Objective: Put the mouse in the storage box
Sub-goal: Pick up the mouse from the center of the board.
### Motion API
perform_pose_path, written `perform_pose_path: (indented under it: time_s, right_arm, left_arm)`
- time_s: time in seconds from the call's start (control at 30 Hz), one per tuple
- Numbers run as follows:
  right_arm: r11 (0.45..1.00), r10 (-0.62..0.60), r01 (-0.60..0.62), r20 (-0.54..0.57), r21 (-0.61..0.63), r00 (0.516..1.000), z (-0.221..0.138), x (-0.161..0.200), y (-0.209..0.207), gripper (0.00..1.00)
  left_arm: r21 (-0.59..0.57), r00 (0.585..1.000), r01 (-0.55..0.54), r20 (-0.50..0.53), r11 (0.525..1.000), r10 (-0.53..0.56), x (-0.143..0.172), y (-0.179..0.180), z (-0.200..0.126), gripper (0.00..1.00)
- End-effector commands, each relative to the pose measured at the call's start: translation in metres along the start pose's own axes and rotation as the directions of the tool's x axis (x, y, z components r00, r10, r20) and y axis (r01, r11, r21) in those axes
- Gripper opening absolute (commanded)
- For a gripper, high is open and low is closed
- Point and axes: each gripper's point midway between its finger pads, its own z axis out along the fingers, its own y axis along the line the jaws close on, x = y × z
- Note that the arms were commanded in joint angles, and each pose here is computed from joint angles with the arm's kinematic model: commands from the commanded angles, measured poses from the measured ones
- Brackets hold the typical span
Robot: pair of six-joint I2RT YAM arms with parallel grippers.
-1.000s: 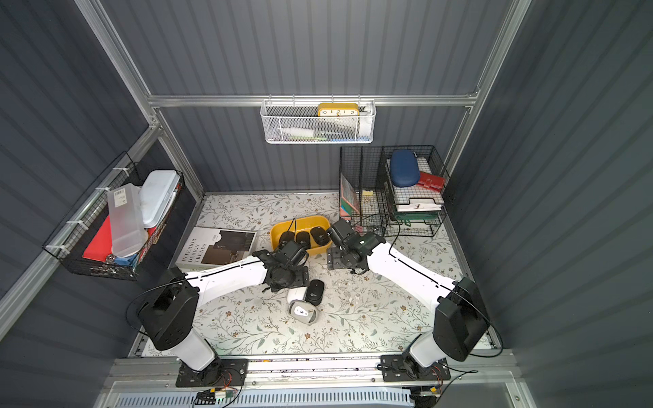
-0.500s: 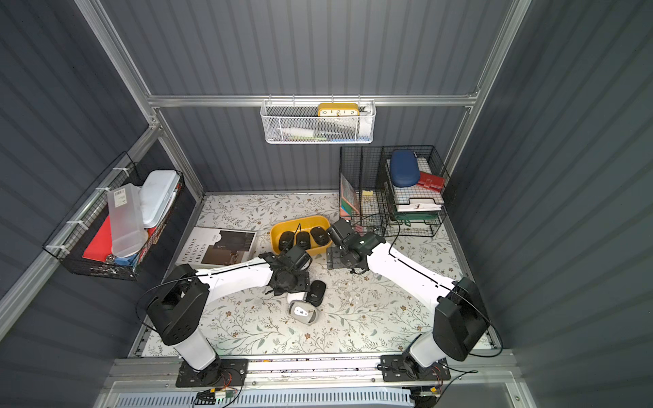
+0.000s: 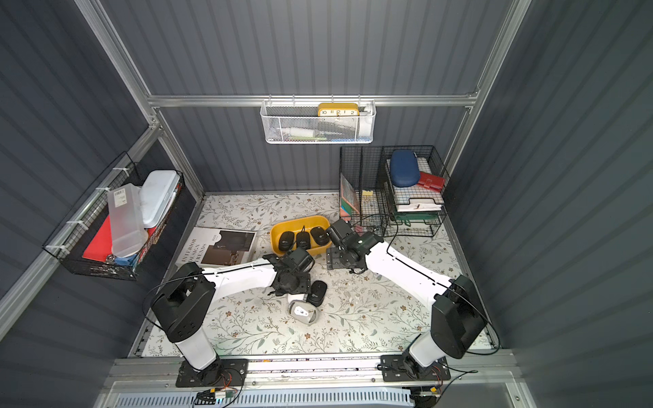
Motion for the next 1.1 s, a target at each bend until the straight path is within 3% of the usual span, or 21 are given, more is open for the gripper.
perform_pose_path:
  time_s: [0.0, 0.2, 0.37, 0.67, 1.07]
  right_arm:
    - [1.0, 0.004, -0.004, -0.004, 0.005, 1.0, -0.001, -0.003, 0.0, 0.86]
    - [1.0, 0.002, -0.002, 0.002, 0.016, 1.0, -0.002, -0.003, -0.002, 0.86]
    - [1.0, 0.007, -0.007, 0.007, 0.02, 1.0, -0.003, -0.004, -0.004, 0.86]
    - [1.0, 0.008, -0.009, 0.002, 0.02, 1.0, -0.001, -0.002, -0.004, 0.86]
    - [1.0, 0.011, -0.011, -0.002, 0.029, 1.0, 0.0, 0.001, -0.008, 0.86]
  left_arm:
    - [-0.028, 0.998, -0.015, -0.067, 0.999, 0.013, 0.015, 0.004, 0.015, 0.74]
    - [-0.013, 1.0, -0.009, -0.019, 1.0, 0.008, 0.001, -0.004, -0.001, 0.6]
    - [-0.001, 1.0, 0.004, 0.012, 1.0, -0.004, -0.009, -0.009, -0.017, 0.56]
    - [0.003, 0.999, 0.016, 0.03, 1.0, -0.016, -0.014, -0.01, -0.027, 0.55]
    - [0.008, 0.994, 0.027, 0.108, 1.0, -0.028, -0.045, -0.018, -0.039, 0.5]
